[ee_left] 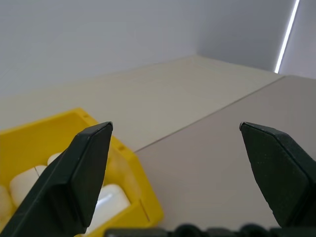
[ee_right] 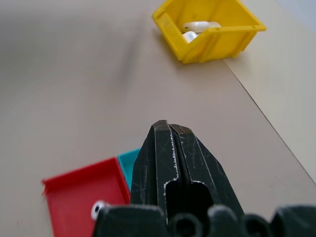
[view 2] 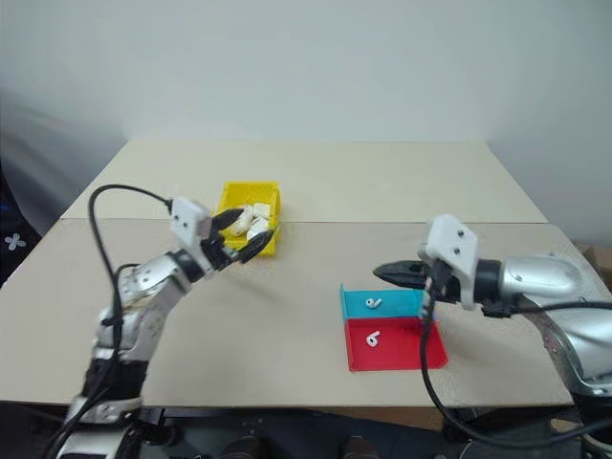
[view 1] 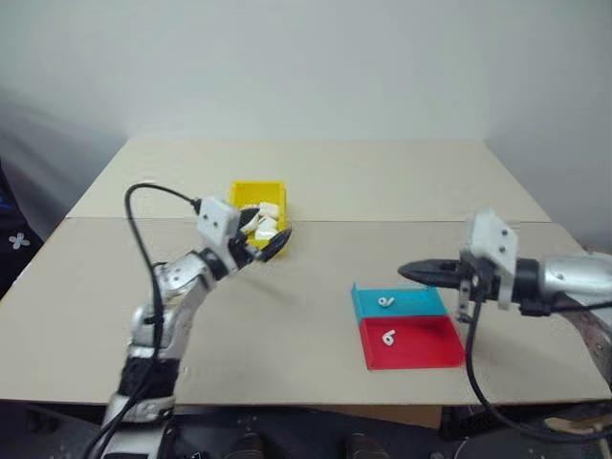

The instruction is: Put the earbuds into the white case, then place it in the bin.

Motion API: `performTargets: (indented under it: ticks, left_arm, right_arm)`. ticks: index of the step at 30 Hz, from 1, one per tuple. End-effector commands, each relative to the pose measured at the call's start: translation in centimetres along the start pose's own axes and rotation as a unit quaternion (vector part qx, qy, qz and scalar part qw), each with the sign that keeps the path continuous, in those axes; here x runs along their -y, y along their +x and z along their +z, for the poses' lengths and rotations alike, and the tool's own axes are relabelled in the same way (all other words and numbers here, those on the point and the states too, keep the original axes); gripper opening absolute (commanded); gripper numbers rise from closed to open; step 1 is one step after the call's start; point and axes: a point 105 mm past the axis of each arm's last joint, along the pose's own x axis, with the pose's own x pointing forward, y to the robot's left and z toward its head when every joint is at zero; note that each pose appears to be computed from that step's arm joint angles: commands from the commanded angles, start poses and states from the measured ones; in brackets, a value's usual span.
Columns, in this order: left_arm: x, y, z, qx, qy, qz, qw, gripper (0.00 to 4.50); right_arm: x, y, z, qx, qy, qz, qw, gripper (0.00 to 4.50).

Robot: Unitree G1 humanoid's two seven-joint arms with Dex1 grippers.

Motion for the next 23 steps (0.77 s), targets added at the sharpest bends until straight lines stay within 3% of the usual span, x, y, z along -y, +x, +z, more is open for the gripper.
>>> performTargets:
  ticks: [1, 7, 12, 17, 23]
  left_arm:
    - [0.6, -4.1, 2.0, 0.0, 0.028, -0.047, 0.999, 4.48]
    - [-0.1, -10.3, 2.8, -0.053, 0.049, -0.047, 0.996, 4.48]
    - [-0.4, -13.6, 4.1, -0.078, 0.061, -0.041, 0.994, 4.48]
    - [-0.6, -15.1, 4.1, -0.111, 0.08, -0.035, 0.99, 4.48]
    - [0.1, -14.9, 4.4, -0.1, 0.069, -0.055, 0.991, 4.48]
  right_arm:
    - [0.3, -3.3, -0.5, -0.027, -0.053, 0.001, 0.998, 0.0]
    - [0.9, -6.9, -2.6, -0.067, -0.046, 0.0, 0.997, 0.0]
    - [1.5, -8.8, -3.5, -0.091, -0.049, -0.001, 0.995, 0.0]
    - [1.6, -9.5, -3.4, -0.092, -0.064, 0.015, 0.994, 0.0]
    - [1.4, -9.2, -3.2, -0.091, -0.076, 0.033, 0.992, 0.0]
